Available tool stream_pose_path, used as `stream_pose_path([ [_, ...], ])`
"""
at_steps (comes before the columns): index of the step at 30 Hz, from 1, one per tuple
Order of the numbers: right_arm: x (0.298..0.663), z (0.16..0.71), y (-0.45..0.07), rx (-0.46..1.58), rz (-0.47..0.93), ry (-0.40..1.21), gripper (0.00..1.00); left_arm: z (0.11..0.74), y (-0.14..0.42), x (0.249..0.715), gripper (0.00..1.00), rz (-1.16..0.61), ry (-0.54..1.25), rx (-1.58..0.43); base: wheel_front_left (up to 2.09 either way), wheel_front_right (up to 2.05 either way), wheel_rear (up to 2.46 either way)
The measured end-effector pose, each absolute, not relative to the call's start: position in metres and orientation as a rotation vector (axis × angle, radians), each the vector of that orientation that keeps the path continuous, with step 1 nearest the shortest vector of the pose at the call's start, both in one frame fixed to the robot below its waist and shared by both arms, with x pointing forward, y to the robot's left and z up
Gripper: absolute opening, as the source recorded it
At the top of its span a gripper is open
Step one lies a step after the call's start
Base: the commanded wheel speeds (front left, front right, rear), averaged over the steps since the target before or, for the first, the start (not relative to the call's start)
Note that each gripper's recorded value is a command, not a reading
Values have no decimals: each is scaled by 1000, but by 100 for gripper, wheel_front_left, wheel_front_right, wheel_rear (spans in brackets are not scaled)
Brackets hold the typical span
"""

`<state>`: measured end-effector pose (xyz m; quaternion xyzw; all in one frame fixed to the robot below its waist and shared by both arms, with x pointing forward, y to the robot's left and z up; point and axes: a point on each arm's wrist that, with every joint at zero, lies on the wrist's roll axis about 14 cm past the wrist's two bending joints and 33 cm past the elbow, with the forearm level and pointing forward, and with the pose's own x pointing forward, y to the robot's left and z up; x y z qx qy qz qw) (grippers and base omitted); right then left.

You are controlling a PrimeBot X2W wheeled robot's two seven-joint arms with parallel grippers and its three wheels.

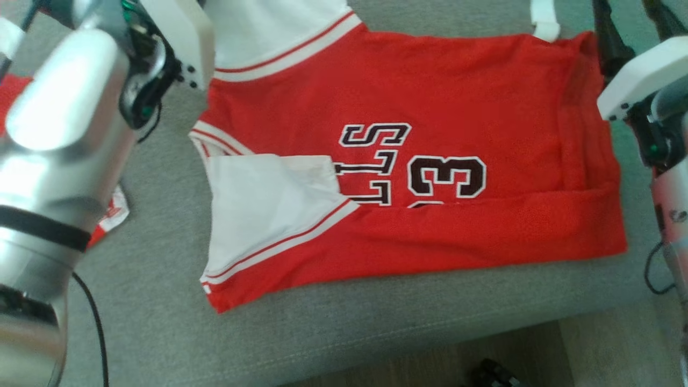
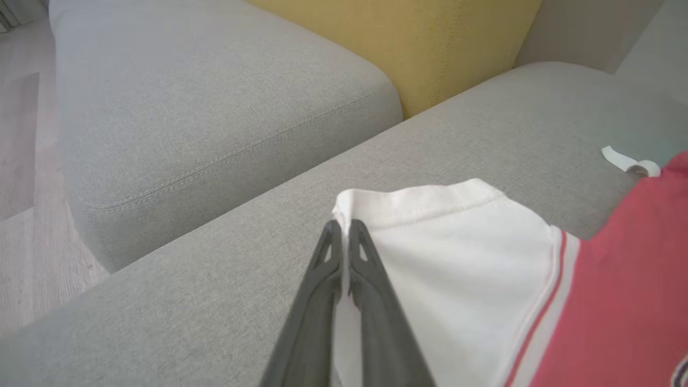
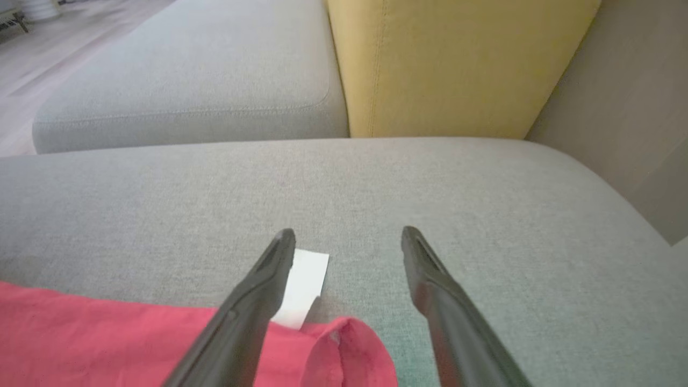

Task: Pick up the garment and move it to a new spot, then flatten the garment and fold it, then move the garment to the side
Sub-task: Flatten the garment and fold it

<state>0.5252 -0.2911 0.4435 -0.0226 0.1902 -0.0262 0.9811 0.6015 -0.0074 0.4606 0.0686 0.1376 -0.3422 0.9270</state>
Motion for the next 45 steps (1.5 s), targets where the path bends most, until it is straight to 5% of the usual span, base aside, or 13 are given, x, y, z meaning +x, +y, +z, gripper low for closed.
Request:
stream_pose_path([
  [25, 504, 368, -304, -49, -66, 709, 100, 459, -1, 592, 0, -701, 274, 137, 0, 0, 0],
  [26, 505, 364, -303, -44, -61, 726, 18, 457, 0, 592, 0, -702, 277, 134, 0, 0, 0],
  [27, 507, 364, -301, -44, -57, 731, 18, 455, 1, 593, 0, -696, 280, 134, 0, 0, 0],
  [28, 510, 364, -300, -42, -55, 736, 0, 453, 1, 593, 0, -694, 282, 133, 0, 0, 0],
  [45, 568, 405, -307, -80, -59, 545, 0, 458, 20, 624, 0, -604, 171, 187, 0, 0, 0],
])
